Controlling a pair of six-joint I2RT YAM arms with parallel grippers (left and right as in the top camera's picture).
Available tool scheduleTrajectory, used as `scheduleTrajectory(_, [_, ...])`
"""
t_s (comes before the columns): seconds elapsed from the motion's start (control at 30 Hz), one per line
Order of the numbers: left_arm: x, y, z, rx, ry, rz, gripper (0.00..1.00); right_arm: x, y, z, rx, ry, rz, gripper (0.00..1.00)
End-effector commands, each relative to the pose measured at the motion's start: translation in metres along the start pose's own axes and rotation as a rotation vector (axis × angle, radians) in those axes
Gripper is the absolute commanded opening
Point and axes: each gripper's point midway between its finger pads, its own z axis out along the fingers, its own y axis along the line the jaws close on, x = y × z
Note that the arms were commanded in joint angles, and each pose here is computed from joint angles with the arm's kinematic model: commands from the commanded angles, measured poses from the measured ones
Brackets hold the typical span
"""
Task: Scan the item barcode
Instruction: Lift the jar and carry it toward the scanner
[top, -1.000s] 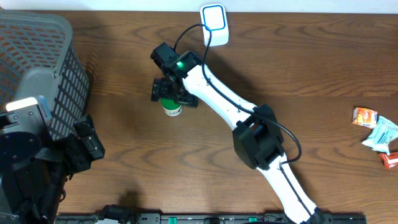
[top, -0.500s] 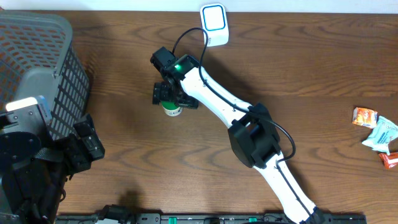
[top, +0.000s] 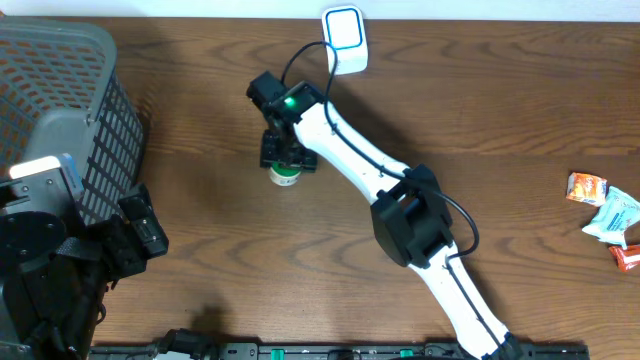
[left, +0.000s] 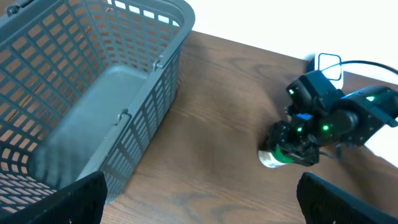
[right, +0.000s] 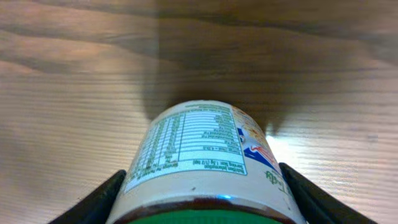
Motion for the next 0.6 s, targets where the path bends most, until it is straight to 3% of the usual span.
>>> scheduleTrajectory(0.0, [0.001,0.003,0.003,-0.023,0.006,-0.008,0.98,-0.015,-0.036,0.003,0.070,0.017,0.067,0.51])
scheduleTrajectory(0.33, [0.001,0.003,0.003,-0.024,0.007,-0.048,0.98,-0.030,-0.127,-0.032,0.191,0.122,0.107,0.49])
scheduleTrajectory(0.57, [0.001,0.002,0.007,-0.027,0.017,-0.049,0.98,-0.059,-0.191,-0.045,0.289,0.098,0.075,0.50])
